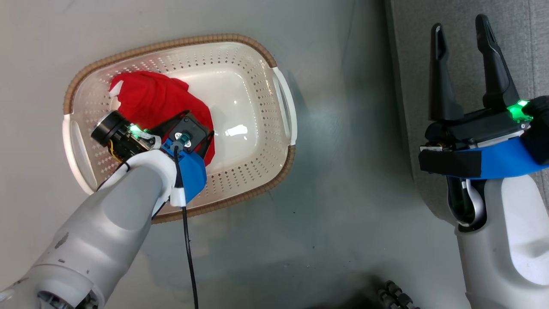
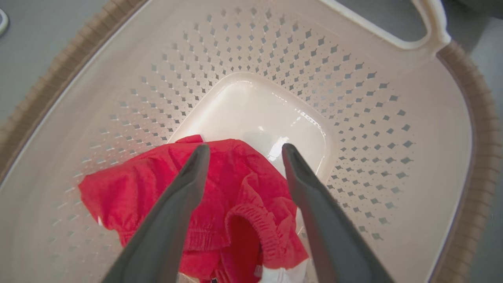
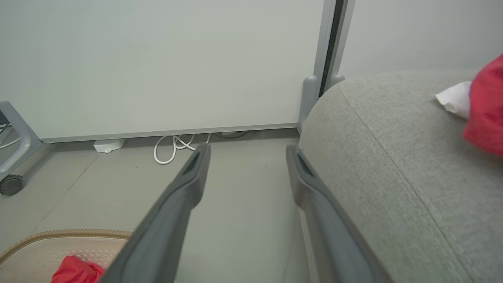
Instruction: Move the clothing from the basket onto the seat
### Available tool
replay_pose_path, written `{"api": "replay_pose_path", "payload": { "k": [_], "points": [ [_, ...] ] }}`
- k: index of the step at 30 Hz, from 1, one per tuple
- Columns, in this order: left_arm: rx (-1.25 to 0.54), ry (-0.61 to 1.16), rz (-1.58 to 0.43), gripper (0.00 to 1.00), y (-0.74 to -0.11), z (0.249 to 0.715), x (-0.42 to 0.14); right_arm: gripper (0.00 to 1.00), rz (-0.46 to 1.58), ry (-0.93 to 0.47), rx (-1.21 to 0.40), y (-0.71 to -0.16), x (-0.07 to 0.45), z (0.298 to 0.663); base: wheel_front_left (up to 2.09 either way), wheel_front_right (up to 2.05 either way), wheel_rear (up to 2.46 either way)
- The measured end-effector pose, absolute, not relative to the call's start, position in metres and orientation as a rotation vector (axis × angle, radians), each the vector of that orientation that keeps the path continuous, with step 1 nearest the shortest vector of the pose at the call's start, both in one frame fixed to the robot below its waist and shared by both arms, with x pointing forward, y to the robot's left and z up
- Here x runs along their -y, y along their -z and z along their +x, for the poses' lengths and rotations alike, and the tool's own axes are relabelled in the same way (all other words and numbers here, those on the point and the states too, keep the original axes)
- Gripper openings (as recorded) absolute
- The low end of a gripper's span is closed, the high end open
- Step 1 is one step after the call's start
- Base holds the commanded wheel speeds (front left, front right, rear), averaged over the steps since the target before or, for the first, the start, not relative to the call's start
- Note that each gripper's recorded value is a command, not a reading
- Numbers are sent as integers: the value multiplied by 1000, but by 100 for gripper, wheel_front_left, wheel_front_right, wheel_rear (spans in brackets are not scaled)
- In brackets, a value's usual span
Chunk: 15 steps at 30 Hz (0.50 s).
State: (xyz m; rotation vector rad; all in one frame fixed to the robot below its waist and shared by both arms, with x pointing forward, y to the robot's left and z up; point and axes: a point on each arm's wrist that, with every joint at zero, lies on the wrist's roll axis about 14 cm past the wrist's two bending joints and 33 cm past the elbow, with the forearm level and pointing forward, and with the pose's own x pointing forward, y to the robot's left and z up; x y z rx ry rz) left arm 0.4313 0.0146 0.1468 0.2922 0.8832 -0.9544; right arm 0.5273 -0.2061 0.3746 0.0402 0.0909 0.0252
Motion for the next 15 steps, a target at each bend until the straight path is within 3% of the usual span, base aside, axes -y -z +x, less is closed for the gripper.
{"api": "replay_pose_path", "payload": {
  "k": [9, 15],
  "points": [
    [-1154, 942, 368, 100, -112, 393, -39, 100, 35, -34, -109, -360, 203, 532, 0, 0, 0],
    [-1230, 949, 371, 100, -98, 383, -44, 100, 31, -40, -127, -347, 202, 534, 0, 0, 0]
  ]
}}
